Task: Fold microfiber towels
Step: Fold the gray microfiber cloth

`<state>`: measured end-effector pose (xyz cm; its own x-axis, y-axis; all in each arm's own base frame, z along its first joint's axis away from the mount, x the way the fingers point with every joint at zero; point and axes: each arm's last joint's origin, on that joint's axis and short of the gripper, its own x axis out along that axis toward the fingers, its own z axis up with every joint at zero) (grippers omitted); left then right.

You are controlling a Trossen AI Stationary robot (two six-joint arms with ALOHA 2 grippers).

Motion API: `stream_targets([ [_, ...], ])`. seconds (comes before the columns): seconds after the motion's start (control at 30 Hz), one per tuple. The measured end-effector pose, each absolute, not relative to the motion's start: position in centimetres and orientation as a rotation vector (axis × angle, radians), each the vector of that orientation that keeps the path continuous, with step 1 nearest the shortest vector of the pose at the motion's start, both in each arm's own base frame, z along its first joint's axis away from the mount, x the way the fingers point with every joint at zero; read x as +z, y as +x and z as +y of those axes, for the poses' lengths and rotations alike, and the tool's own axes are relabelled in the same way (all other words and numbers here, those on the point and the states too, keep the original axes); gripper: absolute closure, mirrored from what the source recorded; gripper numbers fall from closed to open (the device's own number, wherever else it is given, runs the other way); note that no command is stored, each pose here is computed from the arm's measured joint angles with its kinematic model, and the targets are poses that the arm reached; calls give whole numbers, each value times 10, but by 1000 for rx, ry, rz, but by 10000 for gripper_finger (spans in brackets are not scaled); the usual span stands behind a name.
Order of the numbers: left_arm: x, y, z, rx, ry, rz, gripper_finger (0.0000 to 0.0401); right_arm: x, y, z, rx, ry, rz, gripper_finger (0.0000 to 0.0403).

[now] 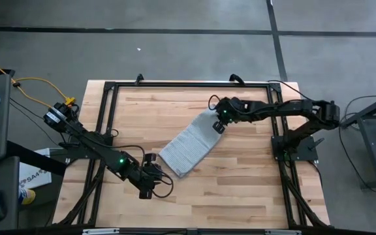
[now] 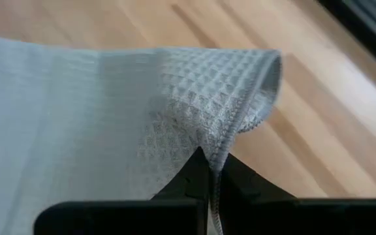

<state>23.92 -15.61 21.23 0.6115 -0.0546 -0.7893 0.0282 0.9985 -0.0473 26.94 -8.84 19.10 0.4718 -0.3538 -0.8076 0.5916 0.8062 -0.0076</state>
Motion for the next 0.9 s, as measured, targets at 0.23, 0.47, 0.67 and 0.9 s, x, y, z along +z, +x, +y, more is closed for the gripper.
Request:
stream_targets([
  [0.23,212,239,-156,-48,-32,911,237,191,274,-72,-534,310,911,399],
  [0.47,212,239,-156,-48,-32,911,237,192,279,-60,-488,326,891,399],
  [0.67,212,239,-156,-48,-32,911,237,194,283,-53,-434,368,857,399],
  [0.9,212,239,-156,-49,-32,911,237,195,287,-43,-361,444,843,399],
])
